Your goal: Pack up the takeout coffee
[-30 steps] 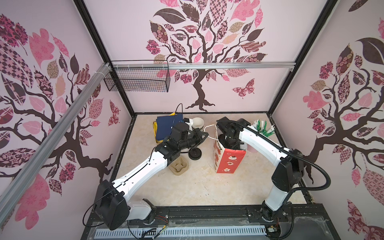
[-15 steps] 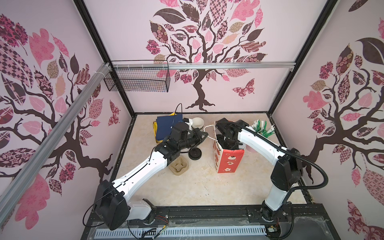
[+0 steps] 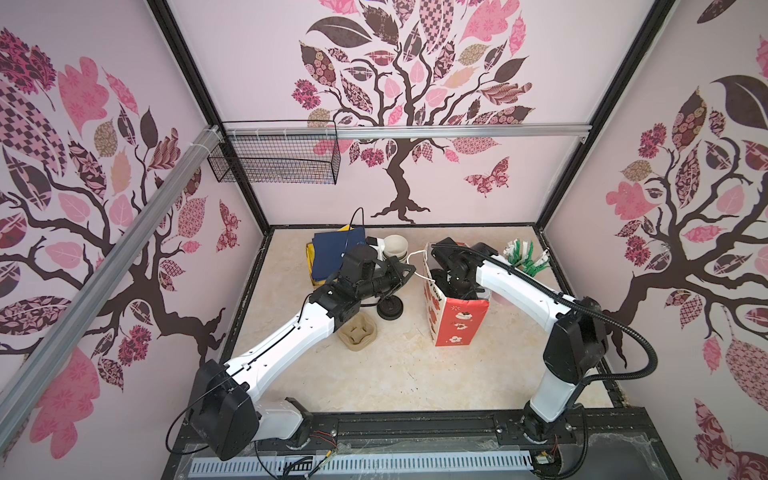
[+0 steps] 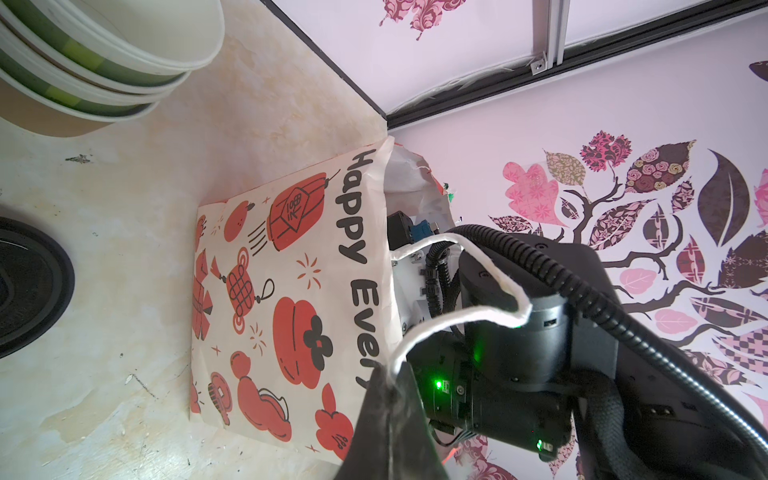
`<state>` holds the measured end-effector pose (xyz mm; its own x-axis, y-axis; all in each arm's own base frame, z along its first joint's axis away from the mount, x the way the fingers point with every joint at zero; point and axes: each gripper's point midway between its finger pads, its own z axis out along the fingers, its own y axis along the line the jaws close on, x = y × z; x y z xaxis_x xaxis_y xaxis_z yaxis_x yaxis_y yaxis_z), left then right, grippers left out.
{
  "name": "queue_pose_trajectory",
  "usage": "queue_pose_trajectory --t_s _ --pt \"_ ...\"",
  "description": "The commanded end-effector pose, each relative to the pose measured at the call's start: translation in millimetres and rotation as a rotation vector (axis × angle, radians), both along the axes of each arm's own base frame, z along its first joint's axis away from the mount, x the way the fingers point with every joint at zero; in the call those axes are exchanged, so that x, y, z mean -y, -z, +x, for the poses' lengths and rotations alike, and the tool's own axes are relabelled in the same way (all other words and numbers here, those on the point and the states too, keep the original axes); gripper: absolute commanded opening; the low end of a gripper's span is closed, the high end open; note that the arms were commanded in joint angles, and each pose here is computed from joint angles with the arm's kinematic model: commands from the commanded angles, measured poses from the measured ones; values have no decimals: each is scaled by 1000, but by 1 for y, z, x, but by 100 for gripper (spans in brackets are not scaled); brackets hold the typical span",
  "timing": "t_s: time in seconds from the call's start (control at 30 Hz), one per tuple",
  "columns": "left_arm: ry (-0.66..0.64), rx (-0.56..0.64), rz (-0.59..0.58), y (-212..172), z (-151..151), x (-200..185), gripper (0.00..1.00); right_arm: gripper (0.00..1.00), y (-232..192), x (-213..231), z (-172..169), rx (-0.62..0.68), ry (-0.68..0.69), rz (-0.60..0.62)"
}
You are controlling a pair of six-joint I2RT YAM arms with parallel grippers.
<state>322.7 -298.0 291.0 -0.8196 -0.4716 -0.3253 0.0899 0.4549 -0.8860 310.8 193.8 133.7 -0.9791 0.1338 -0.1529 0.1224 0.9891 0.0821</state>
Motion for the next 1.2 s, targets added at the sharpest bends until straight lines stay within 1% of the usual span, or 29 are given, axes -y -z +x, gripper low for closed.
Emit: queue_pose_trajectory --t_s 0.0,0.13,0.2,0.43,0.53,0.87,1.0,1.17 --pt "3 -10 14 10 -2 -3 0 56 59 27 -18 -148 13 -162" --pt "5 -11 13 11 -2 -2 0 55 66 29 -20 -163 4 -175" --pt "5 -8 12 10 -2 -2 0 55 61 28 -18 -157 3 -171" --pt "5 -6 13 9 -1 -2 0 55 -1 25 3 -32 13 -155" --pt "5 -4 14 9 -1 -3 0 55 -16 27 6 -2 23 -142" --pt "6 -8 19 10 -1 -4 0 54 -23 23 20 59 43 -98" --pt "8 -8 21 9 -1 -3 0 54 -34 17 24 93 40 -56" --pt "11 -5 24 9 0 -2 0 54 -48 19 21 101 36 -54"
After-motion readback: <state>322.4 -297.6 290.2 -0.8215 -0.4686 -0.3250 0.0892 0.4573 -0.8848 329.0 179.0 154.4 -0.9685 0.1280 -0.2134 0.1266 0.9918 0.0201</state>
